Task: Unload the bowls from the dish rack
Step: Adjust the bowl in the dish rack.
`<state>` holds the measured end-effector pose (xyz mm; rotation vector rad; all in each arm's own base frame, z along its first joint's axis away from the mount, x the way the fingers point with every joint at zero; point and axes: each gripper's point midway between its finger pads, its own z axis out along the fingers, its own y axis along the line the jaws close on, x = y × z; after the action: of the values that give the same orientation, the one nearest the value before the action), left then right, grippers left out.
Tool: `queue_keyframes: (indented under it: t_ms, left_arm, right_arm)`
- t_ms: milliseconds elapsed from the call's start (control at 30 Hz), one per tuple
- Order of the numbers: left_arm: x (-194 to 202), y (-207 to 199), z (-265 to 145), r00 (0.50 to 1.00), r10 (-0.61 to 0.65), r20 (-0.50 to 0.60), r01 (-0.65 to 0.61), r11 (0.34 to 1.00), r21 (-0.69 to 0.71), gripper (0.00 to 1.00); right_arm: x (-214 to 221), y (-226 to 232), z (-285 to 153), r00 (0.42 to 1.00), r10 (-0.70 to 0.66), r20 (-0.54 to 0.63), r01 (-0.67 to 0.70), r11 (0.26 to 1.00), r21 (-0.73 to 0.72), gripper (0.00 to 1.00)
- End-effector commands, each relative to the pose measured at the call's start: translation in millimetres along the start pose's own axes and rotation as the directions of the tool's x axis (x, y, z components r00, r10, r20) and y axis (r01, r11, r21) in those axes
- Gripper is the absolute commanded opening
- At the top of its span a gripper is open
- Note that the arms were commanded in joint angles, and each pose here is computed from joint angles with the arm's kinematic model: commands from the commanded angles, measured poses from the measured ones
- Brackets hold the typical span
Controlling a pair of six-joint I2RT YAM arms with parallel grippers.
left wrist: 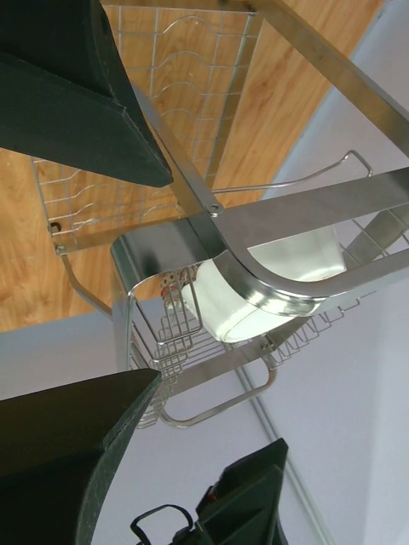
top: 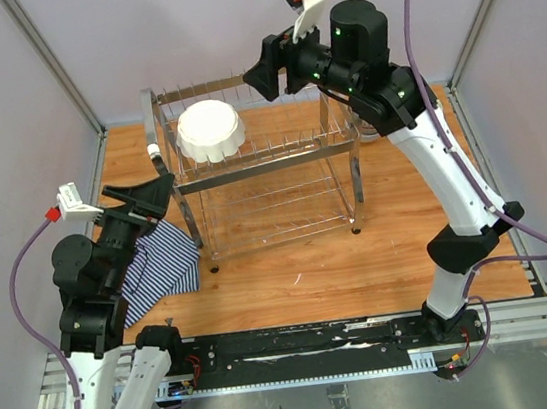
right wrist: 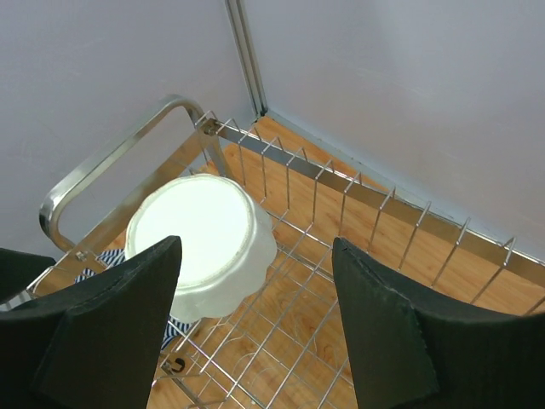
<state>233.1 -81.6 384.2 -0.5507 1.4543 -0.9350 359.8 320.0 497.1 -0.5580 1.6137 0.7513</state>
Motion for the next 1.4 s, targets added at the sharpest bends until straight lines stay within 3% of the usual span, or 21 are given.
queue_keyframes:
  t_ms: [0, 267, 500, 733, 1100, 1367]
  left_arm:
    - [4.3, -11.0, -9.5, 0.999, 0.017, -0.044, -0.016, 0.999, 0.037, 0.94]
    - [8.6, -11.6, -20.9, 0.997, 0.016, -0.077, -0.014, 1.0, 0.022, 0.96]
    - [-17.7, -15.3, -18.0, 0.999, 0.034, -0.01, -0.034, 0.997, -0.067, 0.97]
    - [-39.4, -7.6, -2.9, 0.998, 0.042, 0.054, -0.032, 0.984, -0.177, 0.98]
    - [-56.7, -7.6, 29.3, 0.992, 0.091, 0.089, -0.07, 0.973, -0.218, 0.99]
    - [-68.7, -17.5, 56.7, 0.986, 0.147, 0.08, -0.126, 0.967, -0.222, 0.99]
  right_arm:
    - [-5.9, -2.1, 5.1, 1.0, 0.027, 0.012, -0.027, 1.0, -0.007, 0.72]
    - [-1.4, 1.2, 13.4, 0.999, 0.035, 0.006, -0.035, 0.999, -0.033, 0.72]
    - [4.2, 19.9, 22.4, 1.0, -0.023, -0.015, 0.022, 0.997, -0.074, 0.72]
    - [20.0, 44.1, 22.4, 0.988, -0.148, -0.05, 0.141, 0.983, -0.118, 0.76]
    - [42.5, 75.6, 28.9, 0.953, -0.292, -0.08, 0.276, 0.947, -0.164, 0.8]
    - [50.5, 70.4, 39.6, 0.948, -0.302, -0.104, 0.289, 0.95, -0.119, 0.8]
